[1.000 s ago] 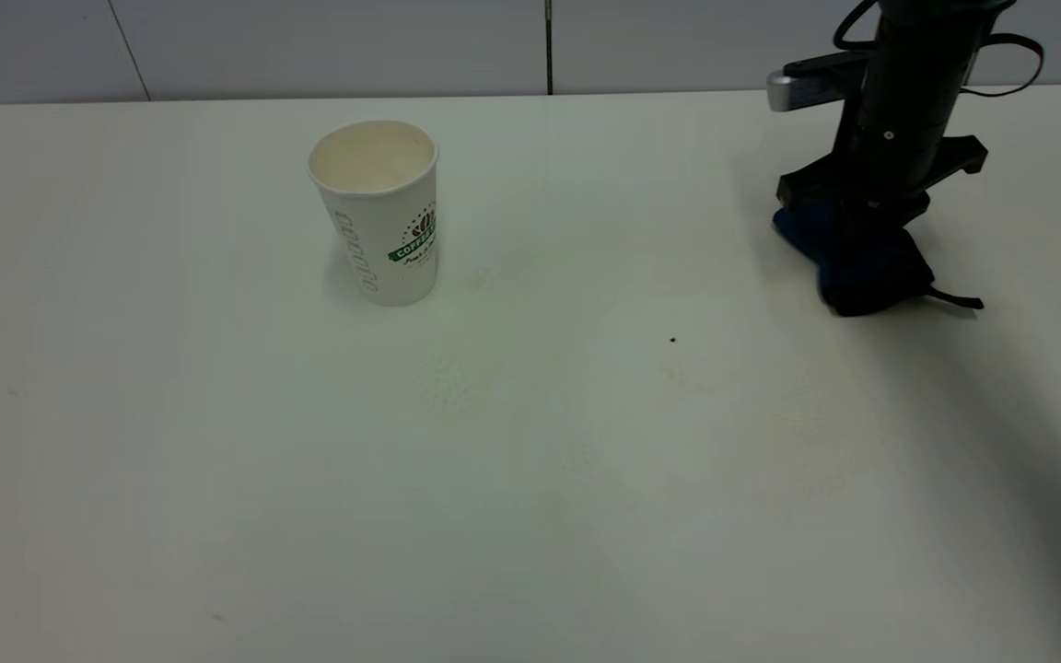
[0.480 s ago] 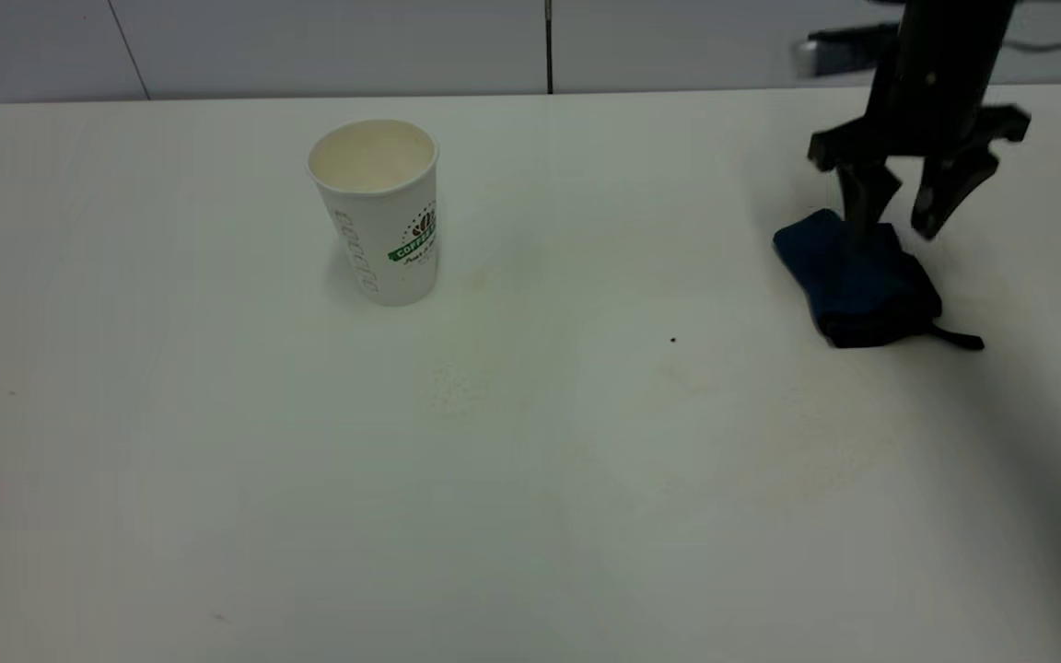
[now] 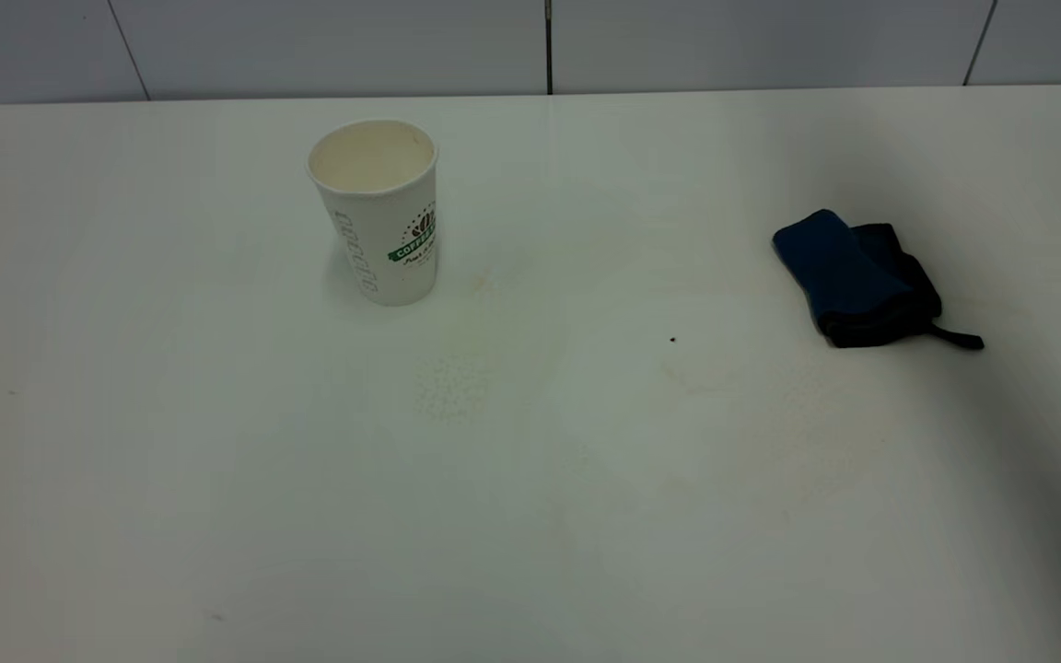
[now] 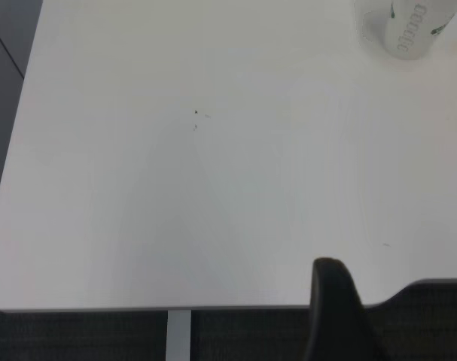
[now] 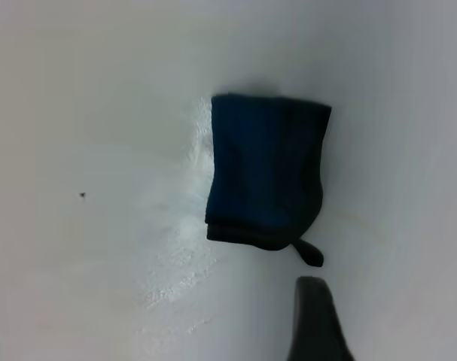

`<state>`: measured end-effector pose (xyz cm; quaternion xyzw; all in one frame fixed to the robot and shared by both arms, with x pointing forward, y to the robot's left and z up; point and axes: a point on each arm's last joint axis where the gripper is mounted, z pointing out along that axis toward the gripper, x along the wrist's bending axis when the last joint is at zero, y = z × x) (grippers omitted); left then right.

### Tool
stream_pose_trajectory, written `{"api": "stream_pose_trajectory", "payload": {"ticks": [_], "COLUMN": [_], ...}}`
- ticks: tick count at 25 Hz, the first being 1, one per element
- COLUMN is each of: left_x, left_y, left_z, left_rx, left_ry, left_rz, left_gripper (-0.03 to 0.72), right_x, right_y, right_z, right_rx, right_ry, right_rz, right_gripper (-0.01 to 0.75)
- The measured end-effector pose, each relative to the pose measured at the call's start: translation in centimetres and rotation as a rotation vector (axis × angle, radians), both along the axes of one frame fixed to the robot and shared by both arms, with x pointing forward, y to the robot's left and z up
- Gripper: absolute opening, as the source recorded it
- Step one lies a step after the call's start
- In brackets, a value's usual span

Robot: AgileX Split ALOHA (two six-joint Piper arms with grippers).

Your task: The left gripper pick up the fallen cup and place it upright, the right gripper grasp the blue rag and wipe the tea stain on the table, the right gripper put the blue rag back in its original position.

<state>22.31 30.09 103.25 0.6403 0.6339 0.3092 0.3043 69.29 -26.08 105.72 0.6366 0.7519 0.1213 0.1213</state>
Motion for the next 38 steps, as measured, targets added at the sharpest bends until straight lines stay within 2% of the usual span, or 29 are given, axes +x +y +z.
{"api": "stream_pose_trajectory", "payload": {"ticks": [4, 7, 11, 16, 20, 27, 34, 38], "left_x": [0.0, 0.0, 0.0, 0.0, 0.0, 0.0, 0.0, 0.0], "left_y": [0.0, 0.0, 0.0, 0.0, 0.0, 0.0, 0.0, 0.0], "left_z": [0.0, 0.0, 0.0, 0.0, 0.0, 0.0, 0.0, 0.0], "left_rx": [0.0, 0.0, 0.0, 0.0, 0.0, 0.0, 0.0, 0.0], "left_ry": [0.0, 0.0, 0.0, 0.0, 0.0, 0.0, 0.0, 0.0], "left_rz": [0.0, 0.0, 0.0, 0.0, 0.0, 0.0, 0.0, 0.0], "left_gripper": [0.44, 0.44, 0.44, 0.44, 0.44, 0.44, 0.44, 0.44], "right_x": [-4.8, -9.4, -15.8, -23.9, -29.7, -36.1, -39.2, -40.8], "right_y": [1.8, 3.1, 3.6, 1.6, -0.2, -1.8, -2.6, -3.0], "right_z": [5.7, 7.1, 5.3, 1.2, -1.5, -4.8, -2.8, -2.4], "right_rx": [0.012, 0.021, 0.018, -0.007, -0.035, 0.008, 0.085, 0.111], "right_ry": [-0.084, -0.068, 0.032, 0.15, 0.172, 0.053, -0.227, -0.326], "right_rz": [0.047, 0.077, 0.094, 0.056, 0.017, -0.031, -0.03, -0.029], "right_gripper": [0.523, 0.522, 0.522, 0.522, 0.522, 0.522, 0.522, 0.522]}}
